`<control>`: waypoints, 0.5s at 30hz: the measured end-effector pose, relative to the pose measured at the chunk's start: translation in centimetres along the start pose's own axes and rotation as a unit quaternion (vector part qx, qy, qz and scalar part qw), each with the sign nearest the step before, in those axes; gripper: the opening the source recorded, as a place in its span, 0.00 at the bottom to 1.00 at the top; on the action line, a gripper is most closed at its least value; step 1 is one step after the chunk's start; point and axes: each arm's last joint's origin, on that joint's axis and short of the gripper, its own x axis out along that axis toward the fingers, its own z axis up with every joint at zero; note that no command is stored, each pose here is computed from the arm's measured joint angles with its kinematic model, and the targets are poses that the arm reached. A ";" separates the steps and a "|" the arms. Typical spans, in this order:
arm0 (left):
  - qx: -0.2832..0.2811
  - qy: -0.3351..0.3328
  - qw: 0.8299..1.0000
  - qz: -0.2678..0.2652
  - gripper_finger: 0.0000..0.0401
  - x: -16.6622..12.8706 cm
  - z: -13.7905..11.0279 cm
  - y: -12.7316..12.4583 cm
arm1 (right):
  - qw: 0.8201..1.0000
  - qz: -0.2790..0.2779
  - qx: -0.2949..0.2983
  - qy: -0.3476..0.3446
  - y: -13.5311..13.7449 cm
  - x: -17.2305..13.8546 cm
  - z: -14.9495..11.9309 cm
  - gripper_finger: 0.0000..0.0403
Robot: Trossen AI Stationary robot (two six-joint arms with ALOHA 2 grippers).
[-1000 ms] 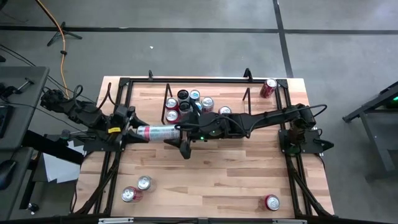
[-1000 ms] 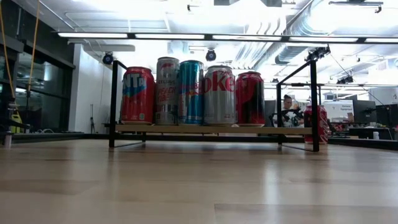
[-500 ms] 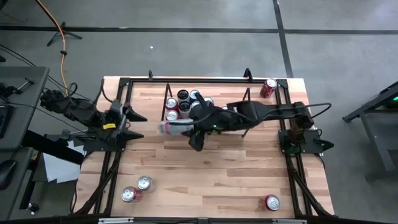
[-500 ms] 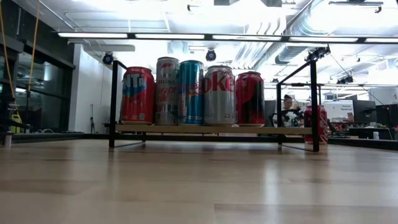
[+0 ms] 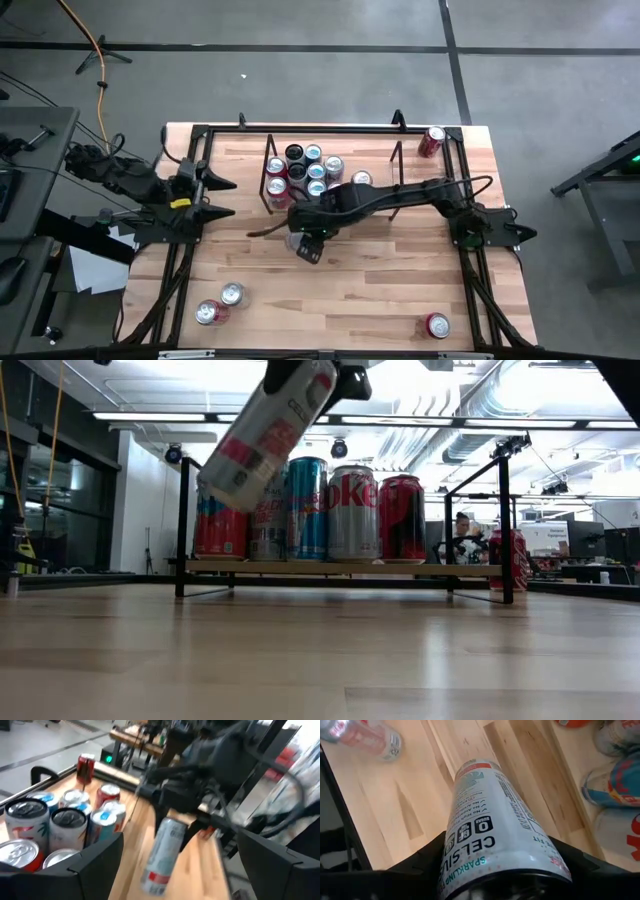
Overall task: Place canned beverage on shelf
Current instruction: Put the white-pink soda can on the shelf aligned with the other white-pink soda cans
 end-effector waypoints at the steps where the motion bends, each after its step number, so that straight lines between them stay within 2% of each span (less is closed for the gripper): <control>1: 0.011 0.012 1.000 0.006 0.85 0.4 -0.2 -0.1 | 1.000 -0.002 -0.005 0.003 0.2 0.2 -0.1 0.60; 5: 0.064 0.086 0.993 0.044 0.85 2.9 -1.9 -0.8 | 1.000 -0.009 -0.013 0.005 0.5 0.4 -0.4 0.60; 10: 0.132 0.171 0.973 0.080 0.85 7.2 -4.5 -2.0 | 0.999 -0.027 0.005 0.039 0.0 0.6 -0.9 0.60; 15: 0.128 0.227 0.961 0.095 0.85 9.9 -6.6 -2.6 | 0.988 -0.060 0.033 0.138 -0.7 2.3 -2.1 0.60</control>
